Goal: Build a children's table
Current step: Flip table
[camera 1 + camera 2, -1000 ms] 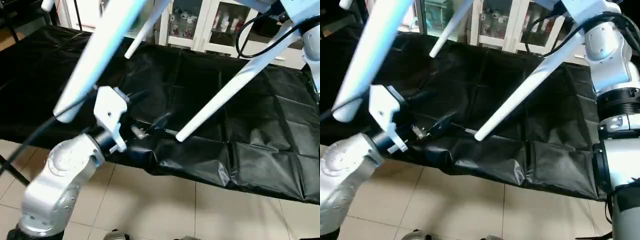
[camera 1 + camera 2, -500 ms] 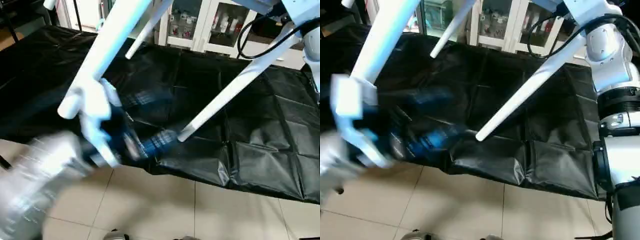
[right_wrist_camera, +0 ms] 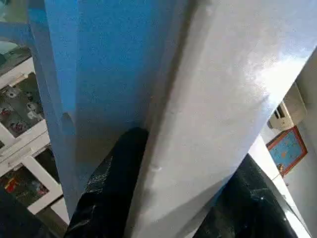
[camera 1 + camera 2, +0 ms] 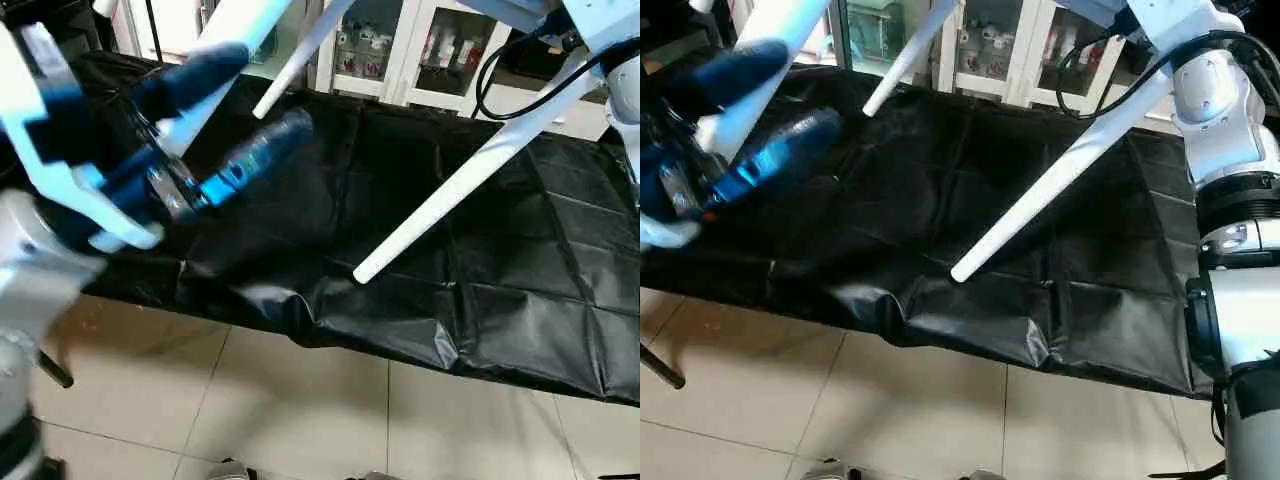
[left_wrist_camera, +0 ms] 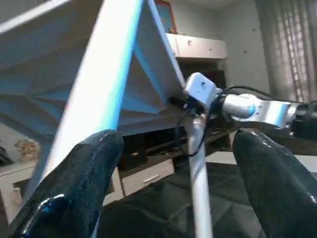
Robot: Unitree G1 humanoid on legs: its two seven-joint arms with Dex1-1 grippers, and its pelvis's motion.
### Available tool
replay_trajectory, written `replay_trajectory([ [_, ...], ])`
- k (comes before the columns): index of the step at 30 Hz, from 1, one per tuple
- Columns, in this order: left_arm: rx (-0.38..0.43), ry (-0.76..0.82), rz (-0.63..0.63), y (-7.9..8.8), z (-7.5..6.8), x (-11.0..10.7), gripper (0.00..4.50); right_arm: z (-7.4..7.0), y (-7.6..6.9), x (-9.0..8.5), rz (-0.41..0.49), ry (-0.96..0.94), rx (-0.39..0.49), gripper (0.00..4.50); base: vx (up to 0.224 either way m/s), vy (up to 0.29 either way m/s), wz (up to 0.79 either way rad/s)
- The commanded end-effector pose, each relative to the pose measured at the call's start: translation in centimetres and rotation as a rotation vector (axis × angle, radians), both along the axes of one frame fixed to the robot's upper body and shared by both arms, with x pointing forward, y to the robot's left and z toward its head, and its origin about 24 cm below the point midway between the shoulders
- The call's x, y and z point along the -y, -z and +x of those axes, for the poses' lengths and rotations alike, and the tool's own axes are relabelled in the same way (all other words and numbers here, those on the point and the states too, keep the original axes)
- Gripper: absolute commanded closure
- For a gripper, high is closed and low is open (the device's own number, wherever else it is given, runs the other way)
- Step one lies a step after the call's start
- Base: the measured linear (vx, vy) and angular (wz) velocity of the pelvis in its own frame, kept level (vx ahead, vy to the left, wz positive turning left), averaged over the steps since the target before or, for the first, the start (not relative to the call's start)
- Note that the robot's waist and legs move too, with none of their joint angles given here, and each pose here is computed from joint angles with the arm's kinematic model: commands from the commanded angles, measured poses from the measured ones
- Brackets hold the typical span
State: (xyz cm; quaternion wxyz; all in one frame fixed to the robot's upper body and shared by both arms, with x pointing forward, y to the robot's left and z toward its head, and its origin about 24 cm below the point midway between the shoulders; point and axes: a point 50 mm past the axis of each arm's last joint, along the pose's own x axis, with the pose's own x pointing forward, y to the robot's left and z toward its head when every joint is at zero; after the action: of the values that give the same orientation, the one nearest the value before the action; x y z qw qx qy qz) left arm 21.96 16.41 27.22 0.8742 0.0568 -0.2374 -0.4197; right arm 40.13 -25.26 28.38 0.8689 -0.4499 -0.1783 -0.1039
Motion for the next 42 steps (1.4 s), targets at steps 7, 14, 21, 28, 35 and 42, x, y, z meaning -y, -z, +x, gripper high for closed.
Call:
replay_trajectory([
  [7, 0.022, -0.266, 0.084, -0.4, 1.6, -1.5, 0.37, 0.1, 0.3, 0.0, -0.119, 0.007, -0.055, 3.04, 0.000, 0.000, 0.00],
  [14, -0.025, -0.396, 0.155, 0.1, 2.6, -2.4, 0.37, 0.2, 0.3, -0.2, -0.123, 0.004, -0.057, 3.04, 0.000, 0.000, 0.00],
  [21, -0.072, -0.362, 0.149, 0.6, 2.6, -1.9, 0.93, 0.2, 0.2, -0.2, -0.132, 0.002, -0.058, 3.04, 0.000, 0.000, 0.00],
  [28, -0.094, -0.386, 0.160, 0.9, 2.7, -2.2, 1.61, 0.3, 0.1, -0.4, -0.138, -0.002, -0.058, 3.04, 0.000, 0.000, 0.00],
  [35, -0.100, -0.407, 0.152, 0.9, 2.8, -2.4, 2.12, 0.3, 0.0, -0.6, -0.141, -0.006, -0.058, 3.04, 0.000, 0.000, 0.00],
  [42, -0.089, -0.437, 0.126, 0.7, 2.9, -2.7, 2.69, 0.4, -0.1, -0.7, -0.143, -0.007, -0.054, 3.04, 0.000, 0.000, 0.00],
])
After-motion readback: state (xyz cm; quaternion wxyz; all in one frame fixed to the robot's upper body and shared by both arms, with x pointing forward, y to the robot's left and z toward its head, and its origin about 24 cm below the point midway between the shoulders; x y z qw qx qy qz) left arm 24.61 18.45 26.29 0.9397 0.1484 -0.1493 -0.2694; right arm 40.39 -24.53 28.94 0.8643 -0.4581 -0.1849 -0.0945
